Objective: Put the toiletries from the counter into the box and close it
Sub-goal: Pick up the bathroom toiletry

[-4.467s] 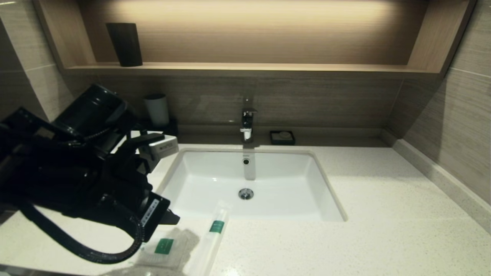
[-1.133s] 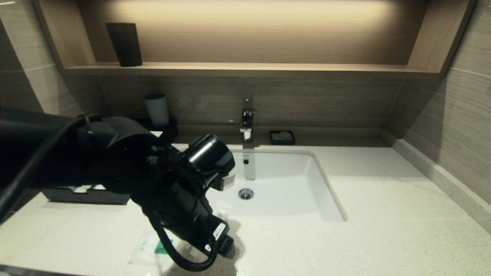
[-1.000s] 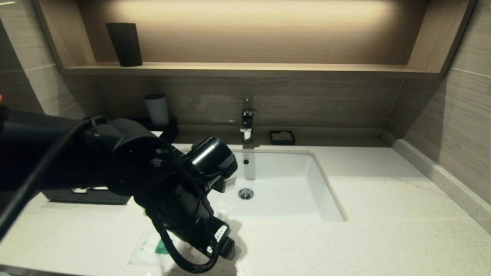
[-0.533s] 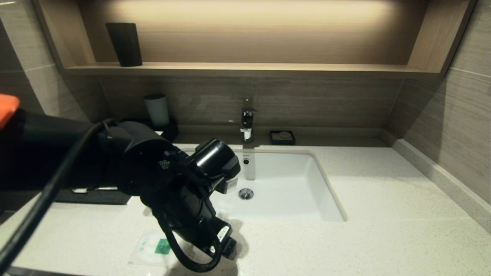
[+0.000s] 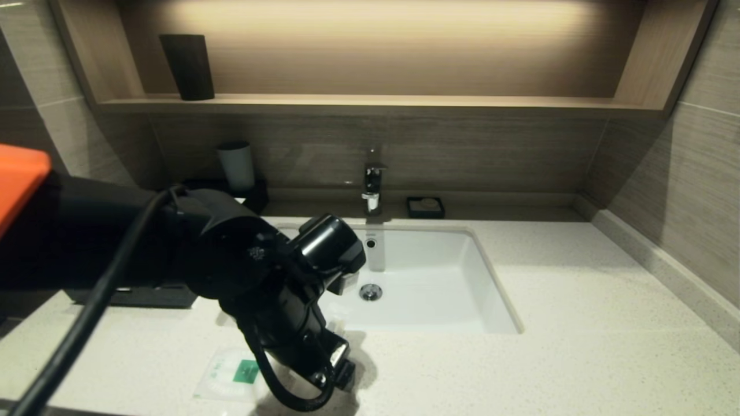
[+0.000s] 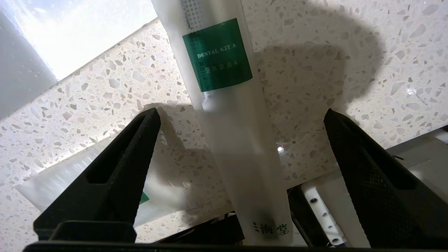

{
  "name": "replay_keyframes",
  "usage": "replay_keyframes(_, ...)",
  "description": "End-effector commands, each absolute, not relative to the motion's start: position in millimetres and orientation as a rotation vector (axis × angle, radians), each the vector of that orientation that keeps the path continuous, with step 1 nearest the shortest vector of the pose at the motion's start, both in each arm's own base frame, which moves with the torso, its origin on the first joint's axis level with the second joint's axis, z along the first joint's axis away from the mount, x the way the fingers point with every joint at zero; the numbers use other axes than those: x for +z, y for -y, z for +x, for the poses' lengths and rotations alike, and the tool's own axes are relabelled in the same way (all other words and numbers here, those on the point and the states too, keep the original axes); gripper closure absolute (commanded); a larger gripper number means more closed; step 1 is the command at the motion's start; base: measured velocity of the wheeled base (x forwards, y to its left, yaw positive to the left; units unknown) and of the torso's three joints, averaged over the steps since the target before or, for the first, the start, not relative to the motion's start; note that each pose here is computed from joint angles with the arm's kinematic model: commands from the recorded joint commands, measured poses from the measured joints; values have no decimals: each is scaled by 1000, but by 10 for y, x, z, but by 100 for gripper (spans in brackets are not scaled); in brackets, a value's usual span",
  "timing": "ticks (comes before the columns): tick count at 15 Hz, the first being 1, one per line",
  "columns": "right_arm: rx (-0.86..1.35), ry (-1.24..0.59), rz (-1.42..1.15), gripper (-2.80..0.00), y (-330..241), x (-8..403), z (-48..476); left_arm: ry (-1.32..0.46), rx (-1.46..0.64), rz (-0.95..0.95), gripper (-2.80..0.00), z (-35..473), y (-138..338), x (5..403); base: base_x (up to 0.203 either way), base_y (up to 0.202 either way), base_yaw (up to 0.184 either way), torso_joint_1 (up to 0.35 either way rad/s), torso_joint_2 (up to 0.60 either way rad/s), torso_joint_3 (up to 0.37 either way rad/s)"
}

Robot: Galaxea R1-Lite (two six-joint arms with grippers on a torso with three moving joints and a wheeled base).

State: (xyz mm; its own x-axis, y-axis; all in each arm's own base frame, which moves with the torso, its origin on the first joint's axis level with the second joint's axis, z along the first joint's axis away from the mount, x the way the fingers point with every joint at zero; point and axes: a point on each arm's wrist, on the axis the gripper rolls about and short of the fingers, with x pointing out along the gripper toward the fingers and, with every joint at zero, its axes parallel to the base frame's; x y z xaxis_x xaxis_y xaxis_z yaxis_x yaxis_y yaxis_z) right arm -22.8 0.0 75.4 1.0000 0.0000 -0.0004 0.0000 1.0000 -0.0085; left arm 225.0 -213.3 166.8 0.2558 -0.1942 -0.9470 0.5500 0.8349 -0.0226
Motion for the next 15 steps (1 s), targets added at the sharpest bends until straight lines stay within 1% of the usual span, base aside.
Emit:
replay_keyframes(1,0,0,-10,0,0,755,-228,-1222,-511,353,-280,2246,2138,1646,0,0,0,0,0,0)
replay_keyframes(9,0,0,-9,0,0,755,-228,-1219,-515,361,-280,2236,2166,1639,0,0,0,0,0,0)
replay_keyframes(15,0,0,-9,0,0,755,-228,-1201,-488,402,-280,2204,2200,1623,0,0,0,0,0,0)
